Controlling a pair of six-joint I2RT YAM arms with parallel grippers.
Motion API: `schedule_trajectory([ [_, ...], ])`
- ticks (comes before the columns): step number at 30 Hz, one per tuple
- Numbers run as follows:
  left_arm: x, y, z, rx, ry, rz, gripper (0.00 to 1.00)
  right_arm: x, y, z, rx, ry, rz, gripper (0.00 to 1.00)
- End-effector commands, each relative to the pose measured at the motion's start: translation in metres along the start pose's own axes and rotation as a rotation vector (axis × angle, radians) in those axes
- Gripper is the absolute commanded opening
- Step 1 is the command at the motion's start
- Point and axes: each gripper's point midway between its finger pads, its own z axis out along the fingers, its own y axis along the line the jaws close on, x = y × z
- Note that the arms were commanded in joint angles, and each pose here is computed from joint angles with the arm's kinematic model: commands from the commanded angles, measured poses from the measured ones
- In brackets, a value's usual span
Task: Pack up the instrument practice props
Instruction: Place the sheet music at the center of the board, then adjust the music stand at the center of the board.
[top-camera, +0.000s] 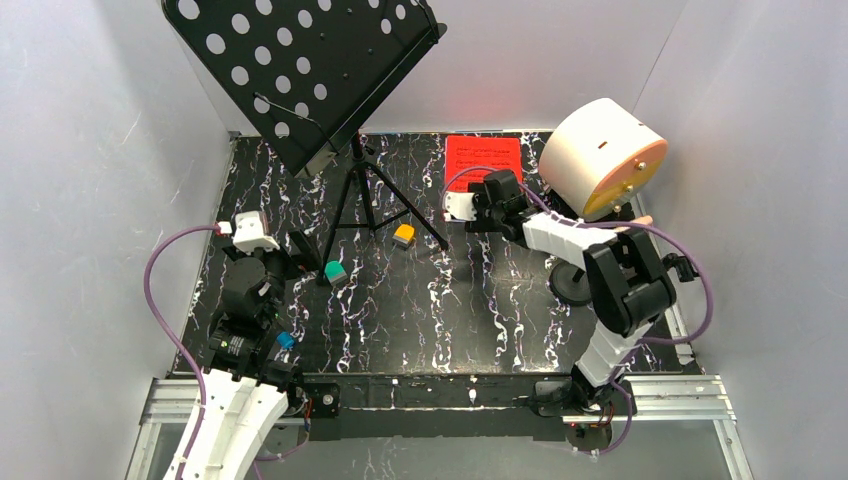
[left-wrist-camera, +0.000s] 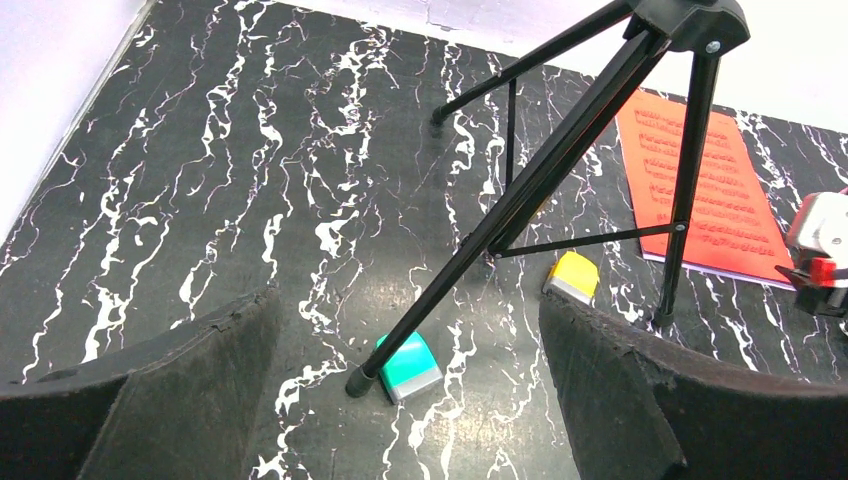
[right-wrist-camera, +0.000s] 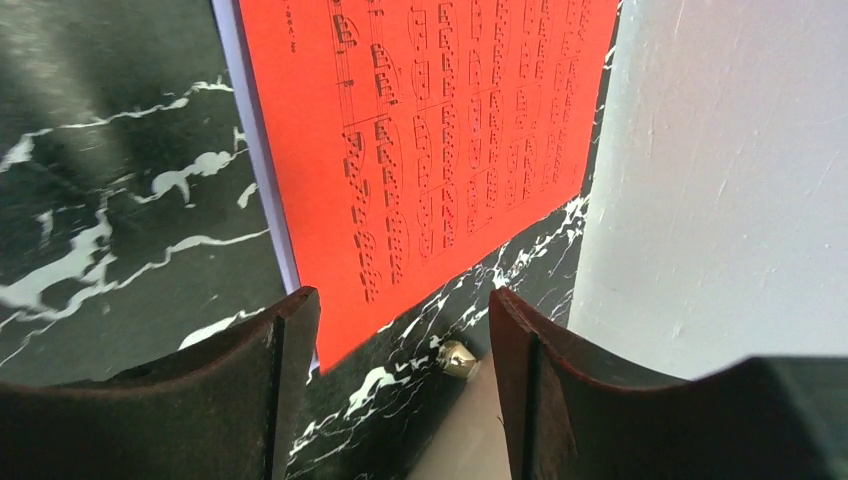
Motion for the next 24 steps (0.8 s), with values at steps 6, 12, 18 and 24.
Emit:
schedule_trajectory([
  [6, 0.004, -0.010, 0.004, 0.054, 0.016, 0.012, 0.98, -0.066, -0.008, -0.069, -0.074, -0.291, 0.462, 0.77],
  [12, 0.013, -0.020, 0.009, 0.106, 0.062, 0.038, 0.98, -0.128, -0.018, -0.098, -0.153, -0.613, 0.759, 0.80],
  [18, 0.023, -0.024, 0.013, 0.127, 0.113, 0.055, 0.99, -0.164, -0.023, -0.095, -0.257, -0.786, 0.876, 0.80],
  [24, 0.030, -0.026, 0.017, 0.128, 0.147, 0.057, 0.98, -0.193, -0.018, -0.087, -0.358, -0.882, 0.885, 0.85],
])
